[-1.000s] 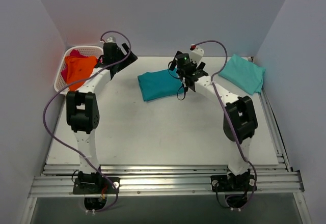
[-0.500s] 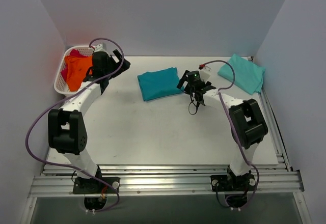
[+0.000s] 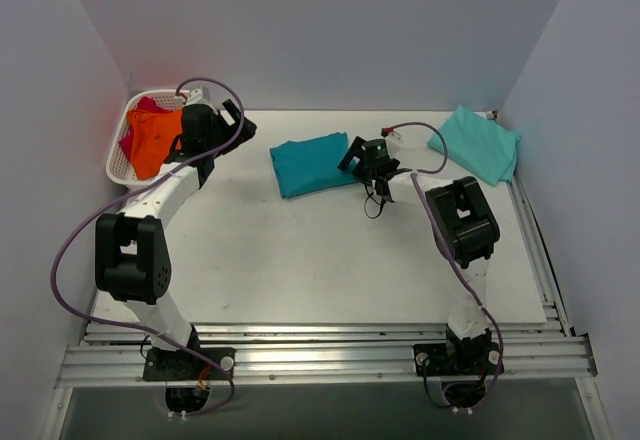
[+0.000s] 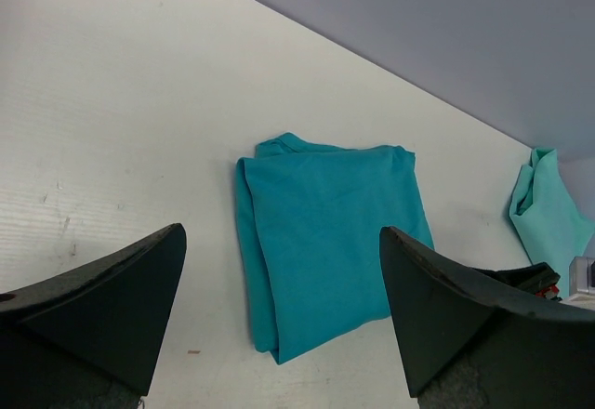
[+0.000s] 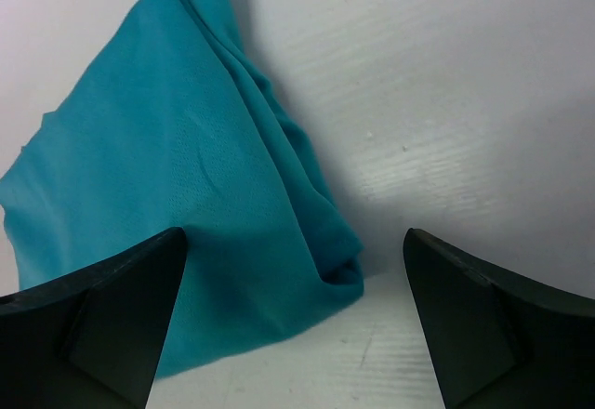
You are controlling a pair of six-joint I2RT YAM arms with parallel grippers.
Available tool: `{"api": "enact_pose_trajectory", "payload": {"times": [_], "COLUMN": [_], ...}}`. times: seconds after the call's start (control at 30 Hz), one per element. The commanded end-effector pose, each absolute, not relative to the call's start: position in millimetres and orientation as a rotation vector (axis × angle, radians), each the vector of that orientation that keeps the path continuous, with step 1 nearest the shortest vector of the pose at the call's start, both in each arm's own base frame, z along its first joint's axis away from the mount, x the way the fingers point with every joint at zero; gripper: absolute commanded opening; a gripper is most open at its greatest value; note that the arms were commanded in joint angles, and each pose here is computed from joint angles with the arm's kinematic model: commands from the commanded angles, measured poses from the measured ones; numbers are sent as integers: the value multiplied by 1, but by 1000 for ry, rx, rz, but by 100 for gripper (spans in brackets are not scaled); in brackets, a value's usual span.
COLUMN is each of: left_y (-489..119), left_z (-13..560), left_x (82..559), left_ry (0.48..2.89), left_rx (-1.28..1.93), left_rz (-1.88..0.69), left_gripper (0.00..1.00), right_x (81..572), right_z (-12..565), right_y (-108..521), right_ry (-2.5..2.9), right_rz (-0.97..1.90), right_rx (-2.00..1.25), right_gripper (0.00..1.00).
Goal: Fold and stack the t-shirts
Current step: Fold the long partially folded tshirt into a neat square, then put the neatly folded tshirt into the corner of the board with the right arm
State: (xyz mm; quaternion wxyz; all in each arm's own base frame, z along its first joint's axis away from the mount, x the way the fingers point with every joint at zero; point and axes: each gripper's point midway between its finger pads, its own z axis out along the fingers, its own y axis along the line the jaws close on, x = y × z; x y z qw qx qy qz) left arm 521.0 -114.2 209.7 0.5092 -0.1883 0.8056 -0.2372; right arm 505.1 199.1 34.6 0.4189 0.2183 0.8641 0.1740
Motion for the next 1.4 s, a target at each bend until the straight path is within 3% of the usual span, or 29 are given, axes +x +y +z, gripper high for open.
{"api": "enact_pose_trajectory", "payload": {"times": [0.0,0.37,0.5,0.57,0.6,0.63,0.87,1.13,1.37], "left_y": [-113,-110,-110,-110,-109,-109,-108,-104,-103], "left_z": [228,216,209,208,208,208,214,225,226], "left_x": [529,534,533,534,534,534,531,524,524], "left_ry": [1873,1896,1907,1908,1908,1909,1898,1878,1875], "left_rx": [-419,-427,-433,-436,-436,-438,-435,-435,-437], "left_rz": [-580,-560,-556,-555,-556,-556,-562,-567,-581], "left_gripper": [94,94,94,94,94,94,94,94,94], "right_x": [506,502,493,487,486,486,505,577,613], "right_z": [6,-24,-32,-34,-33,-31,-3,108,154], "right_y": [207,232,243,249,249,250,240,205,146], "right_ry": [2235,2266,2275,2284,2285,2281,2235,2091,2040], "right_rz": [477,627,684,705,708,708,691,536,399], "right_rx": [556,580,570,551,544,537,518,477,512], "right_gripper": [100,98,83,50,18,0,0,0,0]}}
